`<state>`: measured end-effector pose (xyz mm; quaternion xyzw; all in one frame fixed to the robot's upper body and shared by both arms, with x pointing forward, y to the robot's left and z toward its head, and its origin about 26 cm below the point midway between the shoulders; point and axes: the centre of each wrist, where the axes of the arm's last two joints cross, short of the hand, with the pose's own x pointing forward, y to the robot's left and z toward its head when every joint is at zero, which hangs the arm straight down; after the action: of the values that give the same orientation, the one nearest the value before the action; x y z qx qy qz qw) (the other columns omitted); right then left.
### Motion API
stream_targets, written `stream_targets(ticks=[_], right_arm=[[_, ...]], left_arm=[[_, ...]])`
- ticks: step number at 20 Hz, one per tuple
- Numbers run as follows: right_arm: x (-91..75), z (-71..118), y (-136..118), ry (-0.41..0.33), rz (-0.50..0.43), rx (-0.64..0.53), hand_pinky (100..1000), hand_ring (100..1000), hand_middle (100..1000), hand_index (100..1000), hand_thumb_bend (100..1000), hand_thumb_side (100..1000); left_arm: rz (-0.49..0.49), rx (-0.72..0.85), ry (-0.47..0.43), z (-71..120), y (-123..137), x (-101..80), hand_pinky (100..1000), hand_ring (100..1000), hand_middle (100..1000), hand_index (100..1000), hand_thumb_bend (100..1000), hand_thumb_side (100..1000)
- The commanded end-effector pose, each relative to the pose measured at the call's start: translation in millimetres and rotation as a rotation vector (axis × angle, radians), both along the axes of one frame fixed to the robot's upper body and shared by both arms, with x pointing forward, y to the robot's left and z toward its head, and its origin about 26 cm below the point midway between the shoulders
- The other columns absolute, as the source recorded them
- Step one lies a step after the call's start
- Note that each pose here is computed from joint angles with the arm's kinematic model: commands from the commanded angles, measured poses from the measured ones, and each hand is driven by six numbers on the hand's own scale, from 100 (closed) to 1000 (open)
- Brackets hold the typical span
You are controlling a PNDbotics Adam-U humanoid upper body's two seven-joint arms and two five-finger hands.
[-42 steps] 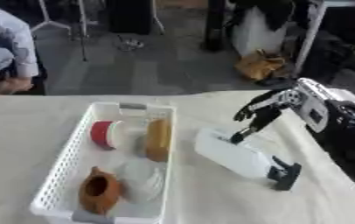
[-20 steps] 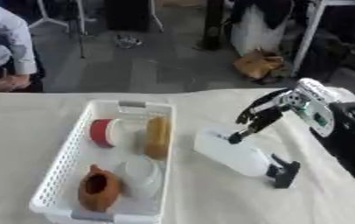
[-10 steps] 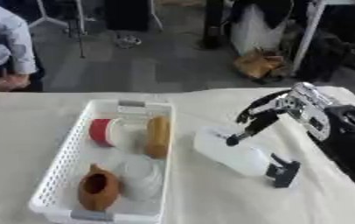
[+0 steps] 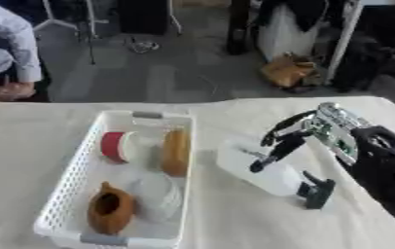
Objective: Pick up objects on the table and place them in the box.
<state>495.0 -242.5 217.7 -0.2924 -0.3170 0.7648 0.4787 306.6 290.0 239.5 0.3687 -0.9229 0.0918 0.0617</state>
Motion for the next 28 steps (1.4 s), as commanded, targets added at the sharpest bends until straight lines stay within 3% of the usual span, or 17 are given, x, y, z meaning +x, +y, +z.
stream_targets(ticks=[1, 21, 28], right_arm=[[1.0, 11.4, -1, -0.036, -0.003, -0.030, 952, 1000, 964, 1000, 807, 926], [8.0, -19.3, -9, 0.042, -0.029, -0.065, 941, 1000, 954, 1000, 789, 892], [8.3, -24.9, -9, 0.048, -0.034, -0.059, 929, 1000, 865, 962, 703, 848]], left_arm=[[0.000, 0.008, -0.025, 6.8, 1, -2.8, 933, 929, 871, 910, 100, 1000], [-0.004, 0.000, -0.022, 5.6, 0, -2.7, 932, 928, 870, 909, 100, 1000], [-0.004, -0.002, -0.018, 4.9, 0, -2.8, 932, 928, 869, 909, 100, 1000]])
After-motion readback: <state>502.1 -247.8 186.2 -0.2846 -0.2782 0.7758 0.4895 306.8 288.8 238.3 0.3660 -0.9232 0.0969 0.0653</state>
